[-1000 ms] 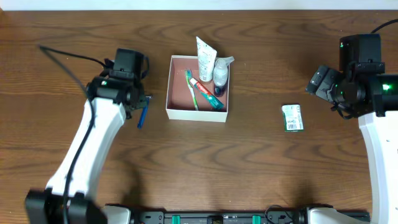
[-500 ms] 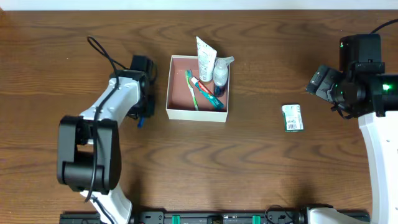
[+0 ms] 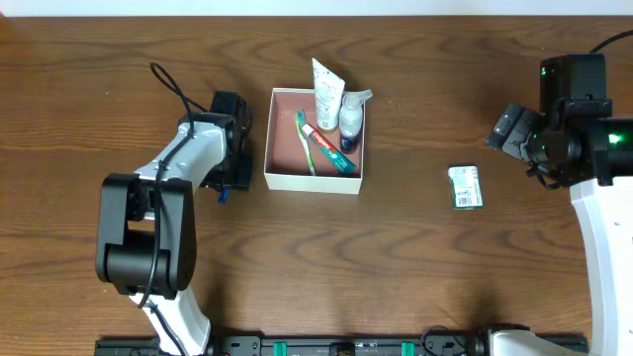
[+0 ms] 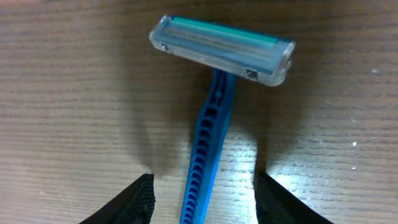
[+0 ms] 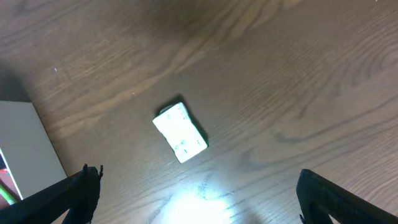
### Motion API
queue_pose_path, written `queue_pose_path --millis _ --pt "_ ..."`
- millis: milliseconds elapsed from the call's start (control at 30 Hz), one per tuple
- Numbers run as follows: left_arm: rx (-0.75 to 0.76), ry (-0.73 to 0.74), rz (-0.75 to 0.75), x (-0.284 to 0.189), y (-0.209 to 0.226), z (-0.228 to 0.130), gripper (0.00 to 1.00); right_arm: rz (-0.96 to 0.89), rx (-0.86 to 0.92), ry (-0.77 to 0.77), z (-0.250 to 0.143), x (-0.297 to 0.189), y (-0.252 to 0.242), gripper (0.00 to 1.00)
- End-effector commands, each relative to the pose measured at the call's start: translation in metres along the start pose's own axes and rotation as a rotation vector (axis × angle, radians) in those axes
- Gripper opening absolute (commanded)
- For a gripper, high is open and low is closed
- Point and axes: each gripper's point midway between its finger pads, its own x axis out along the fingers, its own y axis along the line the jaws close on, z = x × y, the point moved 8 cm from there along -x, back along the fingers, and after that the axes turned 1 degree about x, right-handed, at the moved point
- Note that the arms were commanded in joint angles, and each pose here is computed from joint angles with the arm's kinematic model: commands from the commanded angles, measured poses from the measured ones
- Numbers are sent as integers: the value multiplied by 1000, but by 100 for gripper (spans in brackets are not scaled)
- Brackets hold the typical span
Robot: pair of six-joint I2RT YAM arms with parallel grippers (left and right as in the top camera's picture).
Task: Pack container
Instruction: 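Grasp the blue razor by its handle with the left gripper, then place the razor into the box and release it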
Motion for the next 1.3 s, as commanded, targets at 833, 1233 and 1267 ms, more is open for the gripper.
queue_pose_path --millis 833,1233,1267 --pt "-278 -434 -345 -169 -10 -27 6 -9 21 -4 1 0 -2 99" --pt "-519 -524 -420 -151 -86 10 6 -9 21 -4 1 0 -2 99" --pt "-526 -519 -420 -146 -91 13 6 -9 21 -4 1 0 -2 99"
